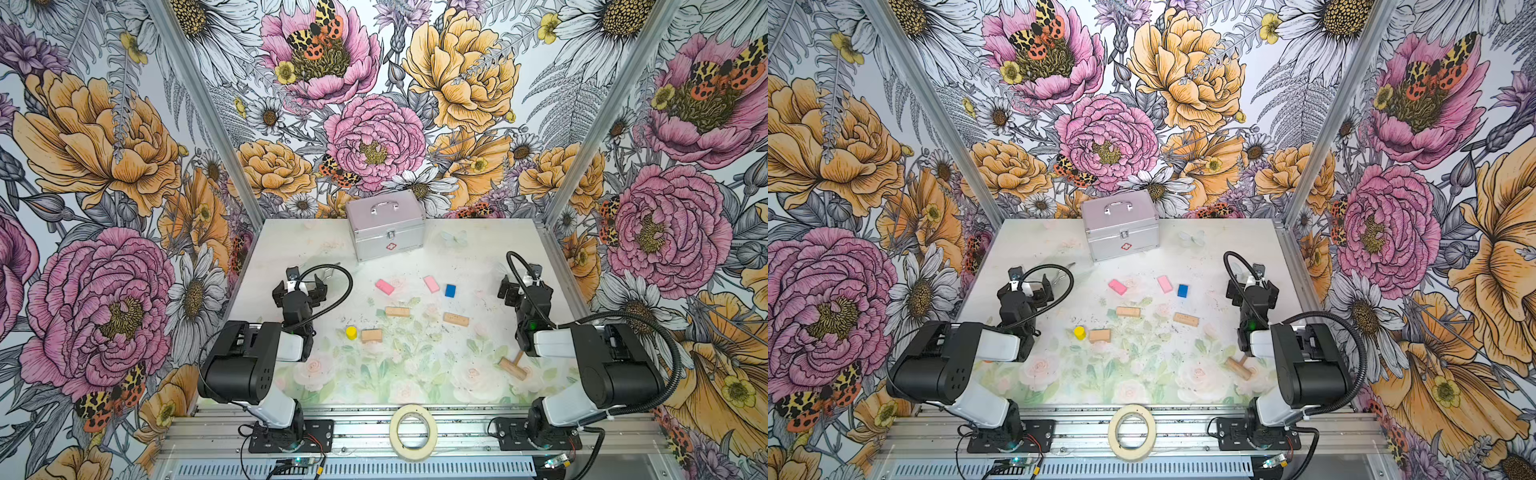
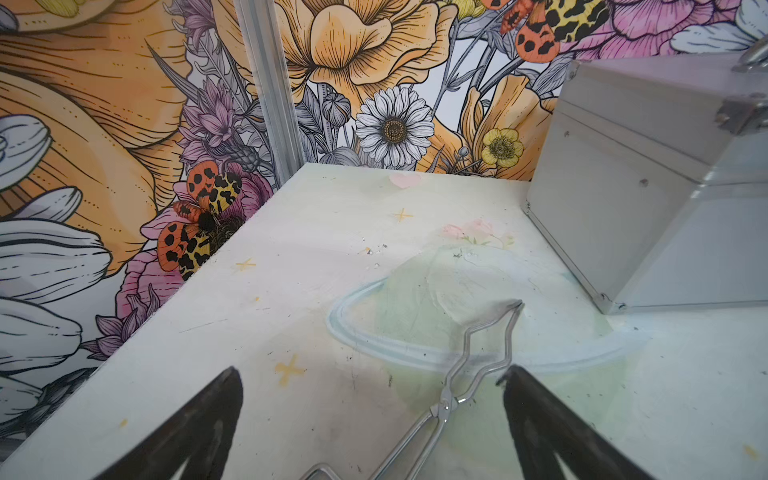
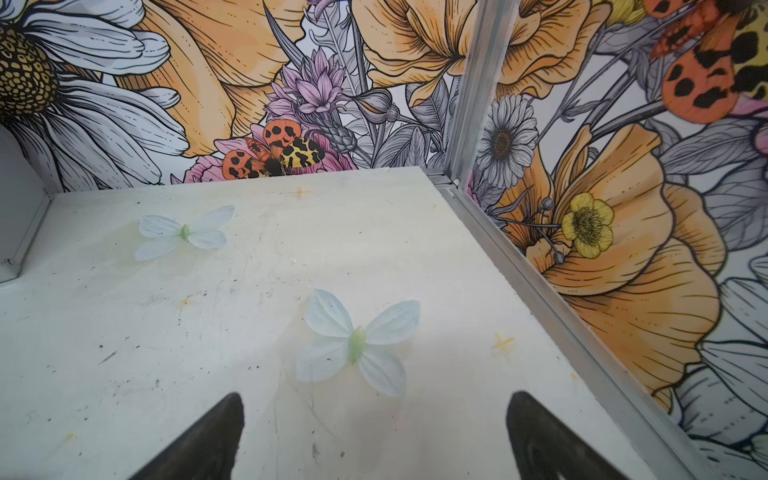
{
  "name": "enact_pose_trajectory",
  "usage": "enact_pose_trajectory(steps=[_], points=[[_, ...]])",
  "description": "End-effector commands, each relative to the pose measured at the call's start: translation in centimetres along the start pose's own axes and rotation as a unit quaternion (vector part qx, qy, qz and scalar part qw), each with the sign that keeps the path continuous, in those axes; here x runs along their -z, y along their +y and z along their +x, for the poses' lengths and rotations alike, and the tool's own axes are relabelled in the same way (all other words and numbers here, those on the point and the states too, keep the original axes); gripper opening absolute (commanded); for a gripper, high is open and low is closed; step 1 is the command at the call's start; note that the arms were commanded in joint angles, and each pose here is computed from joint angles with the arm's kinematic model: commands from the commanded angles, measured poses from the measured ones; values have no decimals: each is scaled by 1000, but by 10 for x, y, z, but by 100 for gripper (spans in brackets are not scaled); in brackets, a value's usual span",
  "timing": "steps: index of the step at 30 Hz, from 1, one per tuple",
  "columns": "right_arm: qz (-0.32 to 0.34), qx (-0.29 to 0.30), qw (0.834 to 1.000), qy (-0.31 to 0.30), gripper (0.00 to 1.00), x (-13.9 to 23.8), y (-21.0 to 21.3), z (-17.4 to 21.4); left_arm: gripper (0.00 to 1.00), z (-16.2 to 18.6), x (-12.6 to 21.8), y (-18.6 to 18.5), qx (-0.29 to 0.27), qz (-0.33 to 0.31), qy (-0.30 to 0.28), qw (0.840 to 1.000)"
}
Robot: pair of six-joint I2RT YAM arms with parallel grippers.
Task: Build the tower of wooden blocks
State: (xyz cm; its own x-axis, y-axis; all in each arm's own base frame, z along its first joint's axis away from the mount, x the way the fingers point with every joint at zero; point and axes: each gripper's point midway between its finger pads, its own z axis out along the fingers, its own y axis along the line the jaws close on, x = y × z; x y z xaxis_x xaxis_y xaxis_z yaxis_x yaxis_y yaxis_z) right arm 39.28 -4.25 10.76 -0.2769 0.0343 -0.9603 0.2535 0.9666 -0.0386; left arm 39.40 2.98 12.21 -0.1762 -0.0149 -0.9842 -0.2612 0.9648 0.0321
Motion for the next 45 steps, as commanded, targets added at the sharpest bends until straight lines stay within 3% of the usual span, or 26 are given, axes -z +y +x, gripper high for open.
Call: enact_pose_trajectory(steps=[1, 21, 27, 40, 45], points=[[8, -8, 1000, -16, 100, 0, -3, -8, 99, -12, -2, 0, 15, 6, -15, 1000], [7, -6, 1000, -16, 100, 0, -2, -8, 99, -12, -2, 1, 15, 5, -14, 1000], [8, -7, 1000, -15, 93, 0, -2, -8, 99, -12, -2, 1, 15, 6, -14, 1000], [8, -7, 1000, -16, 90, 0, -2, -8, 99, -12, -3, 1, 16, 9, -12, 1000], [7, -7, 1000, -17, 86, 1, -2, -8, 91, -17, -3, -5, 11, 30, -6, 999]])
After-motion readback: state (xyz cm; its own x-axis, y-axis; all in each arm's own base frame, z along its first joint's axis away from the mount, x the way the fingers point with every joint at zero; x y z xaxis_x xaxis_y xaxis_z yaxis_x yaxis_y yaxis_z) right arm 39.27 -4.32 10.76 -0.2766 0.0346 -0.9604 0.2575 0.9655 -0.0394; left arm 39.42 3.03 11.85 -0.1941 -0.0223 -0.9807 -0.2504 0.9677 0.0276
